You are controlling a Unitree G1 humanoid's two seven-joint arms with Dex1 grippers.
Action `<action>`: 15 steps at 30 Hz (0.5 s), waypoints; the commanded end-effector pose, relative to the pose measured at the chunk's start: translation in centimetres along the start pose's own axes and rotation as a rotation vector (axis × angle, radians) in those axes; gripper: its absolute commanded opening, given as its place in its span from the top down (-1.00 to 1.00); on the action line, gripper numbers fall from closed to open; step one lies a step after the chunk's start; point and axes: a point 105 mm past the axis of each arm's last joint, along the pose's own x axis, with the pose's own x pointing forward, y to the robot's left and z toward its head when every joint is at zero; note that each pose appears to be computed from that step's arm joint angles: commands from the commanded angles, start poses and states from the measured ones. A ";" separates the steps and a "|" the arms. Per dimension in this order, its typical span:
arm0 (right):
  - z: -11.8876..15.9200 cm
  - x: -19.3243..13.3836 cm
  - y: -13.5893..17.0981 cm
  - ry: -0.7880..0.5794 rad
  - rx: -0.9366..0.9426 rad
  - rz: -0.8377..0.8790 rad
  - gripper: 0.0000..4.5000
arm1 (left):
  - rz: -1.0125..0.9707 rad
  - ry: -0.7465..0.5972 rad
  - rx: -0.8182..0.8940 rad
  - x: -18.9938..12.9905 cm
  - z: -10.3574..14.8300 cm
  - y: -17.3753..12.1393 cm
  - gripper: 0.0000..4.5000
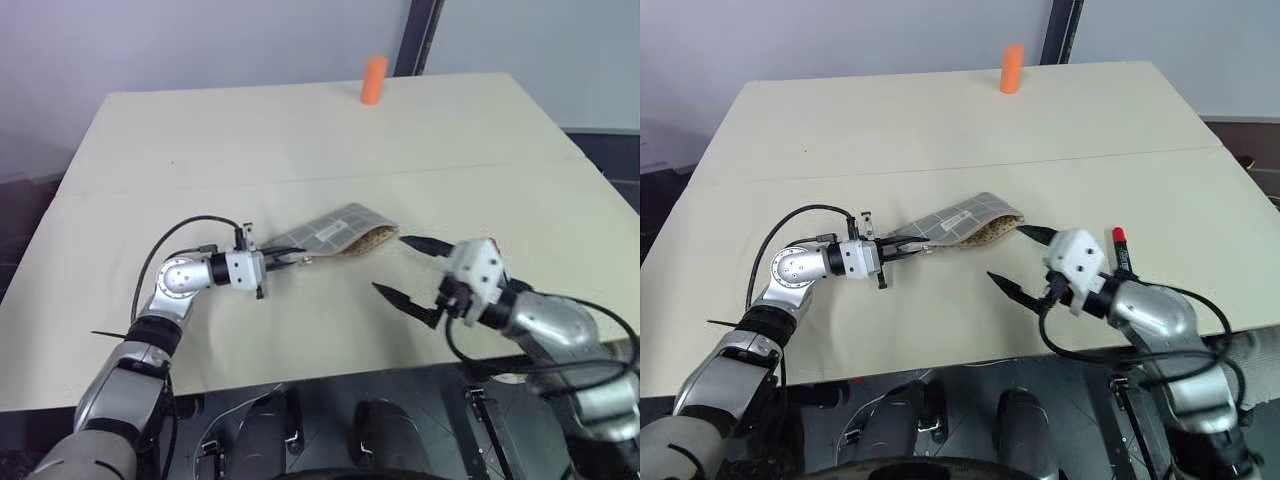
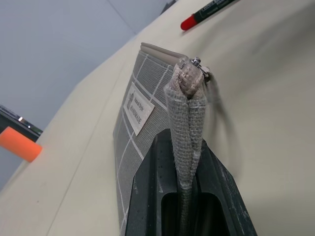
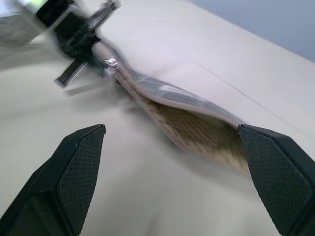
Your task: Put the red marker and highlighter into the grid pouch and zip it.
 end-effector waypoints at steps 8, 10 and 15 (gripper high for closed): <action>-6.3 -7.0 -8.0 0.350 0.114 -0.760 -0.98 | -0.015 -0.059 0.037 1.8 1.0 0.4 1.00; -7.4 -7.9 -8.3 0.376 0.208 -0.798 -0.98 | -0.015 -0.065 0.039 2.2 1.1 0.7 1.00; -9.0 -7.5 -6.4 0.425 0.370 -0.686 -0.98 | -0.023 -0.074 0.047 2.6 1.2 0.9 1.00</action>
